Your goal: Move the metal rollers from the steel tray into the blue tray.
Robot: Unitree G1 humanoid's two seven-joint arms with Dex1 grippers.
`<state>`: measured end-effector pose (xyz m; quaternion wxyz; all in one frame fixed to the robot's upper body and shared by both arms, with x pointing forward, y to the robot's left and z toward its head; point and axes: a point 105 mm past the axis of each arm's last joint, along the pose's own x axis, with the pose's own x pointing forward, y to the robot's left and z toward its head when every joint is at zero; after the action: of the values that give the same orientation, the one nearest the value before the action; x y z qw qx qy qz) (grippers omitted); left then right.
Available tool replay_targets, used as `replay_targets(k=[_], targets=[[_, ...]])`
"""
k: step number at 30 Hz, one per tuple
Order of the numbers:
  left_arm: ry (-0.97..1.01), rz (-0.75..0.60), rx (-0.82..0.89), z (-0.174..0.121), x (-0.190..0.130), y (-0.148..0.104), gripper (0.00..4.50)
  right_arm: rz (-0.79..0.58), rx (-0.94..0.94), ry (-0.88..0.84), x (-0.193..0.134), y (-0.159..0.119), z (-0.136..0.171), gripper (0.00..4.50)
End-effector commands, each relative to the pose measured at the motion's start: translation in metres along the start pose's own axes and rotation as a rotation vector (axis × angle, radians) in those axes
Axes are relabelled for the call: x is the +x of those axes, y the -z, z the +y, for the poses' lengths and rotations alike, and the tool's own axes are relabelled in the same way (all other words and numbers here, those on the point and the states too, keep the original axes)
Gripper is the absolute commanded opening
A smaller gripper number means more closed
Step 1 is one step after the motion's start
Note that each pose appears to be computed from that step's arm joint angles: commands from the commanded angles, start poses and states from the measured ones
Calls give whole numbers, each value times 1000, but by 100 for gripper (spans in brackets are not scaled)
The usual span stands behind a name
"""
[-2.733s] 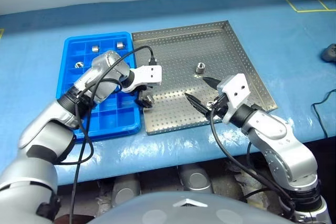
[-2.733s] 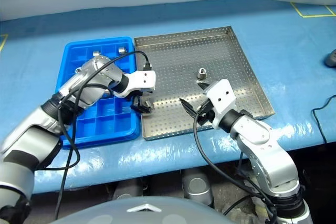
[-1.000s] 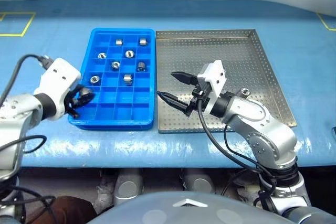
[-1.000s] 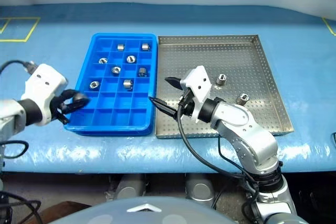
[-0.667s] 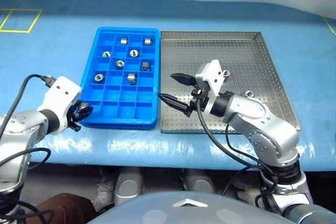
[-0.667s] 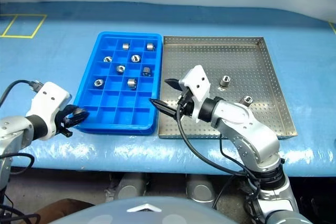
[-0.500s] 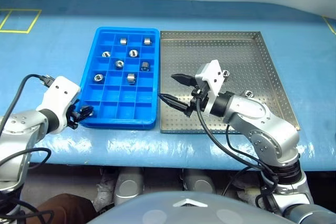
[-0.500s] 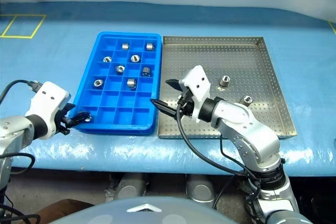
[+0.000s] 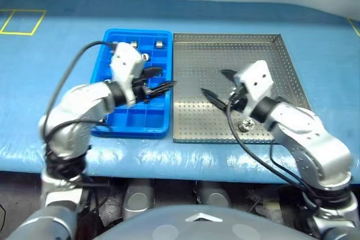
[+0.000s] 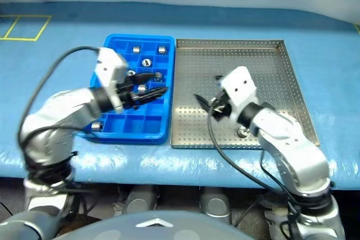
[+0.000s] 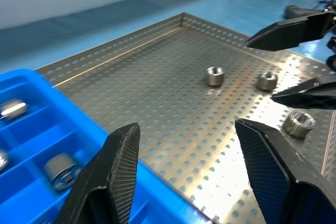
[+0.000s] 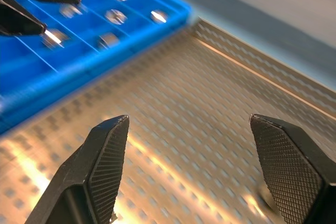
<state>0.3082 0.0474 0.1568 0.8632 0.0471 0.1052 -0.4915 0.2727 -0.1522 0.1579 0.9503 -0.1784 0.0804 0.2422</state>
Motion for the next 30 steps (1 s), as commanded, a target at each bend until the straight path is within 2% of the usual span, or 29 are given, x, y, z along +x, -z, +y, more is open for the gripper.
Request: replay_targets(k=[1, 5, 9, 14, 22, 30], targets=[[143, 43, 53, -12, 37, 7, 312, 3, -50, 160, -22, -7, -22, 387], [261, 103, 91, -24, 77, 12, 312, 35, -42, 253, -38, 0, -27, 387], [393, 138, 143, -44, 98, 16, 312, 32, -11, 275, -45, 2, -20, 387], [437, 209, 172, -55, 120, 32, 312, 39, 10, 309, -51, 7, -19, 387], [439, 299, 229, -57, 128, 57, 312, 36, 19, 323, -52, 9, -19, 387], [356, 381, 327, -41, 124, 81, 312, 22, 19, 313, -48, 4, -19, 387]])
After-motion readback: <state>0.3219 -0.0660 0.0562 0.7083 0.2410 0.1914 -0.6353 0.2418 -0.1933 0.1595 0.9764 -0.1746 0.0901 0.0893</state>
